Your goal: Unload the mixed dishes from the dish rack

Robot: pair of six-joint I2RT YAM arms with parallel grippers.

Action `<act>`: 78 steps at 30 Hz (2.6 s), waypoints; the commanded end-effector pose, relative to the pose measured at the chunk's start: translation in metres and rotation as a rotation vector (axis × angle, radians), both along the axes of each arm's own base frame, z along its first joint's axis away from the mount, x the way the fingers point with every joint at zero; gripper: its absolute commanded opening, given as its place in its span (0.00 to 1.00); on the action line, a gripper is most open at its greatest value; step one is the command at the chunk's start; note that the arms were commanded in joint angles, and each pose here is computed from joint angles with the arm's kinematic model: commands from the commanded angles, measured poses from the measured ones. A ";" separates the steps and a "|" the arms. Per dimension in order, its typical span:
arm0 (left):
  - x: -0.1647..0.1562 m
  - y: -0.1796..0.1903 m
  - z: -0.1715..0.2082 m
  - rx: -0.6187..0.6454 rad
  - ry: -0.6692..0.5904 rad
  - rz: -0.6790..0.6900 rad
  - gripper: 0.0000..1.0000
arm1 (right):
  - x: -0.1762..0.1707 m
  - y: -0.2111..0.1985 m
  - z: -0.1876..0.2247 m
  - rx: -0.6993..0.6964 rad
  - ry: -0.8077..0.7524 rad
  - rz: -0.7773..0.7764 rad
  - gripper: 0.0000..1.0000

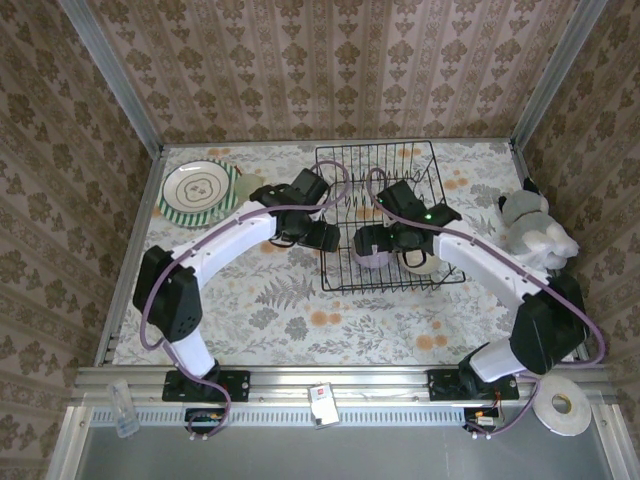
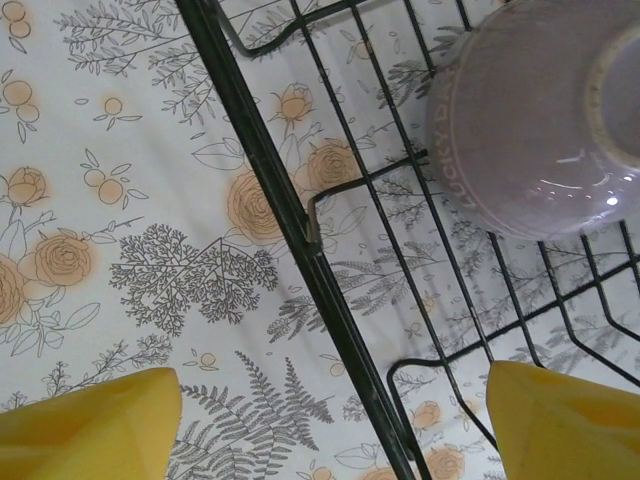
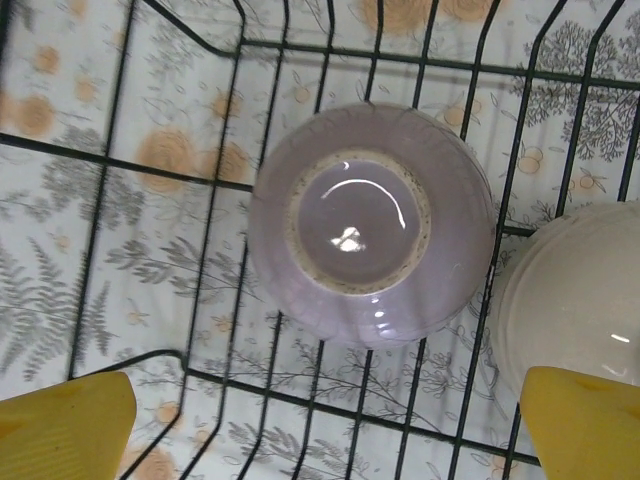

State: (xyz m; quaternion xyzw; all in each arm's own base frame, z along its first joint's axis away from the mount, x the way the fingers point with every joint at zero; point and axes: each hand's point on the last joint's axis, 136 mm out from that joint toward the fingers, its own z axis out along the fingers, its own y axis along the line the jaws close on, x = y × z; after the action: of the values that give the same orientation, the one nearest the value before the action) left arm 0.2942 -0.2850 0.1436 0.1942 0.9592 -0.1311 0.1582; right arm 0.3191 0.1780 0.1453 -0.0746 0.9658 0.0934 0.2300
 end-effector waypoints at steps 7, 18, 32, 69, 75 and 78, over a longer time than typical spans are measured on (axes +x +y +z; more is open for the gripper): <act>-0.002 0.005 -0.023 0.045 0.039 0.059 0.54 | 0.026 0.002 -0.016 -0.124 0.012 0.035 1.00; -0.008 0.013 -0.033 0.073 0.068 0.081 0.10 | 0.041 0.004 -0.041 -0.205 0.056 0.061 1.00; -0.019 0.037 -0.032 0.126 0.069 0.093 0.00 | 0.051 -0.004 -0.058 -0.226 0.094 0.033 0.89; -0.017 0.018 0.083 -0.030 -0.195 0.034 0.91 | 0.048 -0.017 0.009 0.141 0.030 -0.009 0.94; -0.028 -0.035 0.092 -0.225 -0.167 -0.043 0.93 | 0.050 -0.024 -0.012 0.194 0.074 -0.034 0.86; -0.031 -0.051 0.080 -0.264 -0.115 -0.064 0.95 | 0.051 -0.025 -0.022 0.214 0.086 -0.042 0.85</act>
State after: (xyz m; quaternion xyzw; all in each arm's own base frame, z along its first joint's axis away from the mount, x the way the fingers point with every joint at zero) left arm 0.2663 -0.3132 0.2277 0.2089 0.9230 -0.2045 0.2500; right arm 0.3687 0.1458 0.1328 -0.0306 0.9641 0.1658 0.2054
